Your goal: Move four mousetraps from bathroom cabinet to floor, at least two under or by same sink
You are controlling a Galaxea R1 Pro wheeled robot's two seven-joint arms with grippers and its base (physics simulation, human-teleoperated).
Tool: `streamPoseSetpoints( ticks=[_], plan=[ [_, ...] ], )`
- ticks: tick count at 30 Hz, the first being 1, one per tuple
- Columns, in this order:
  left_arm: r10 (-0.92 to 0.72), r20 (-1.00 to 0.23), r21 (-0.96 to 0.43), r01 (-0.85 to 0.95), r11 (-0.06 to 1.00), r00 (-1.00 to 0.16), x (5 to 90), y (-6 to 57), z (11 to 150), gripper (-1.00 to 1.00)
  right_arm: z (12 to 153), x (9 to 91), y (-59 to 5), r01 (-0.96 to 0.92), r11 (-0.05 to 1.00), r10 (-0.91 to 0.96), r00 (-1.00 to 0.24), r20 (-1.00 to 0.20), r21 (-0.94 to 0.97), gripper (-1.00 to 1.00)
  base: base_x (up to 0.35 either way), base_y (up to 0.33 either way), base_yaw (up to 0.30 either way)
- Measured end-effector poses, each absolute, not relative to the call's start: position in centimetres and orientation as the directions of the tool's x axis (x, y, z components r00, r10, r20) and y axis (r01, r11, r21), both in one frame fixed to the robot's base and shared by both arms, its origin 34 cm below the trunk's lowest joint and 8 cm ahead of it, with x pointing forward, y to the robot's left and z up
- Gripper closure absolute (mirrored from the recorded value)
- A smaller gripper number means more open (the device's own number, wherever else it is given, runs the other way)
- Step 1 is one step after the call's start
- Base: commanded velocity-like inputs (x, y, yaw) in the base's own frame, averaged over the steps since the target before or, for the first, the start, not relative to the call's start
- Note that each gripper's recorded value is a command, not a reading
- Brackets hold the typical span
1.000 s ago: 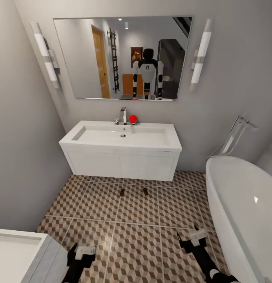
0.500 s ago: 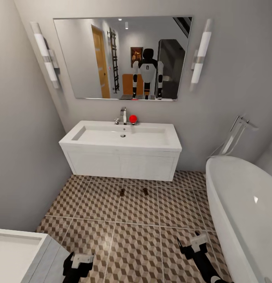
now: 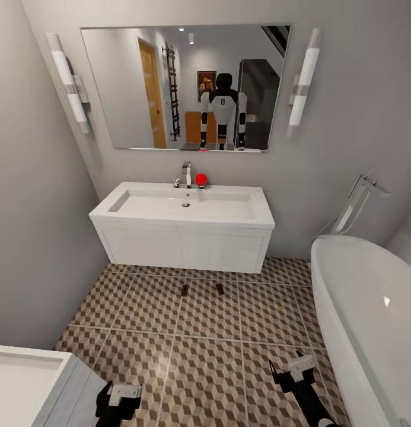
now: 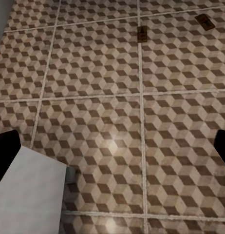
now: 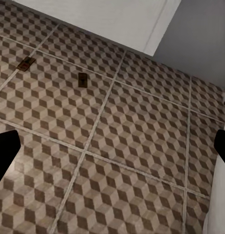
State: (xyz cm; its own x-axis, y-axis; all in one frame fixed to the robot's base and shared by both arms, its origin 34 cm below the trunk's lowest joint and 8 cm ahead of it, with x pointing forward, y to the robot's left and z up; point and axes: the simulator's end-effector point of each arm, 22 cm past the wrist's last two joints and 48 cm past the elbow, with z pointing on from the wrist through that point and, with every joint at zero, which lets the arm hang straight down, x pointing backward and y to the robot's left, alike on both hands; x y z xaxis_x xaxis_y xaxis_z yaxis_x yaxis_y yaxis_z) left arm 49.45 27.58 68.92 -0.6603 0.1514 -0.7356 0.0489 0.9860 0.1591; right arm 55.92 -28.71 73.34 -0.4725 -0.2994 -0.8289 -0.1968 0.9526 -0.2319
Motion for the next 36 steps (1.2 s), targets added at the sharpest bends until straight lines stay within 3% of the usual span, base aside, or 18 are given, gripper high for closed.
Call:
streamPoseSetpoints(
  ticks=[12,36],
  plan=[
    [0.151,-0.717,0.158,0.053,0.986,-0.681,49.06,27.36,68.44,-1.00,73.28,55.93,-28.61,-0.195,0.953,-0.298,-0.475,-0.828,-0.231,-1.00,-0.053,0.000,0.000],
    [0.151,-0.715,0.158,0.053,0.986,-0.683,49.02,27.30,68.38,-1.00,73.27,55.94,-28.75,-0.193,0.953,-0.299,-0.475,-0.828,-0.233,-1.00,-0.327,0.000,0.000]
  ],
)
